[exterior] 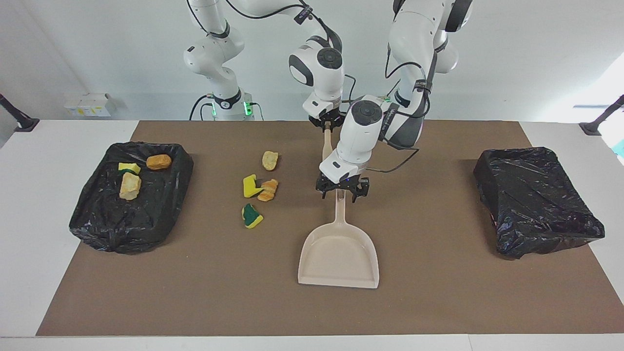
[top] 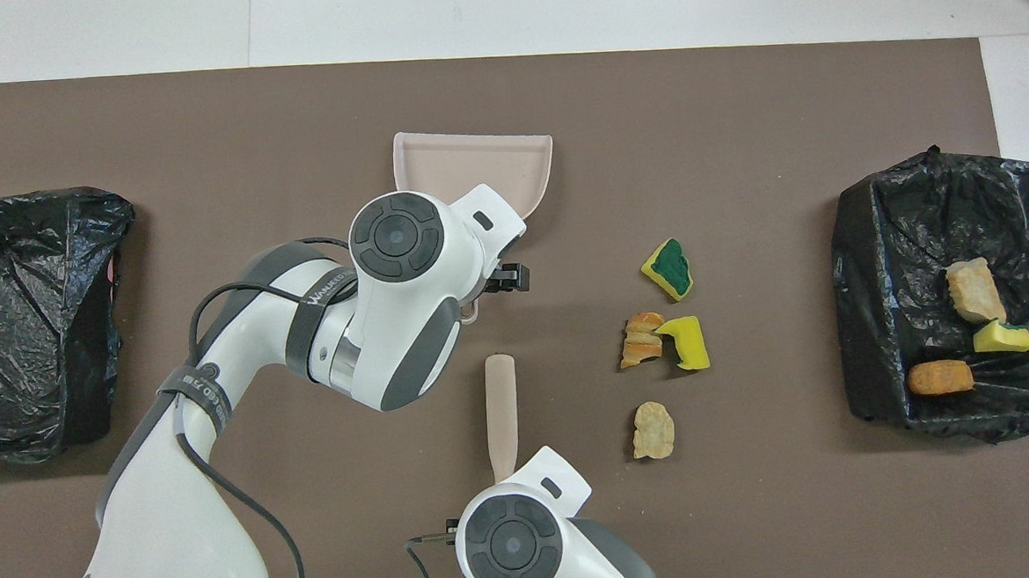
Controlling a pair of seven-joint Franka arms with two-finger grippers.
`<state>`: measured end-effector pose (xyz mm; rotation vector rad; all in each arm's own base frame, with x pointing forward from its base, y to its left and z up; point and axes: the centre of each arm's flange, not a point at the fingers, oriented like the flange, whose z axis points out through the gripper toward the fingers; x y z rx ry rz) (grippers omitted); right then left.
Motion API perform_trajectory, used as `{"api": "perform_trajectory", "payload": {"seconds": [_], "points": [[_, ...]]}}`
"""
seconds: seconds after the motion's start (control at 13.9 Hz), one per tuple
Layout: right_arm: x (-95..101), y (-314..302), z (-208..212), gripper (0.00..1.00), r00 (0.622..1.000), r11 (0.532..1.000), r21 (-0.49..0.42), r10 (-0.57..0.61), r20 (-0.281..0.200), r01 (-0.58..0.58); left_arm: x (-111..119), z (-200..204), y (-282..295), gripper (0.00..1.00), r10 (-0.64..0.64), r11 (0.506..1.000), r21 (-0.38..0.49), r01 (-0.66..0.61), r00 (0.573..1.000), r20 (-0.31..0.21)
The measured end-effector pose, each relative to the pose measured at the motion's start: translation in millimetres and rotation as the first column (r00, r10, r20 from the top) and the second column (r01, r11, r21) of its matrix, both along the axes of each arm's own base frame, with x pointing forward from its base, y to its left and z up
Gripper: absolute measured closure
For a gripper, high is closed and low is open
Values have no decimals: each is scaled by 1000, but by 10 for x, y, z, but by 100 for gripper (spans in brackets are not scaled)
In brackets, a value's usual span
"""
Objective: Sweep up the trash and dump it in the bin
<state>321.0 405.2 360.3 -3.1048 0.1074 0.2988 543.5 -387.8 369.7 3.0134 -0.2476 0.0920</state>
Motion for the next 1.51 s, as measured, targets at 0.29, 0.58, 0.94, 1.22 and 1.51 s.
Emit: {"api": "perform_trajectory", "payload": {"seconds": [0.29, 0.58, 0.94, 1.22, 1.51], "points": [[228, -449, 246, 74, 998, 996, -65, -60, -33, 58, -5, -90, -16, 0, -3, 1000, 8, 3, 1000, -10], [507, -1030, 540, 74, 995, 986, -134, -99, -9, 97, -5, -95, -15, 19, -3, 1000, 9, 3, 1000, -10], [902, -1683, 546, 74, 1000, 979, -204, -16, 20, 20, -14, -127, -20, 37, -5, 1000, 12, 5, 1000, -15], [1231, -2215, 472, 74, 998, 979, -198, 62, 32, -55, -13, -156, 10, 68, -6, 1000, 21, 7, 1000, -24], [1557, -2800, 328, 74, 976, 968, -140, 214, 37, -207, 0, -137, 72, 68, -65, 997, 36, 66, 997, -36]]}}
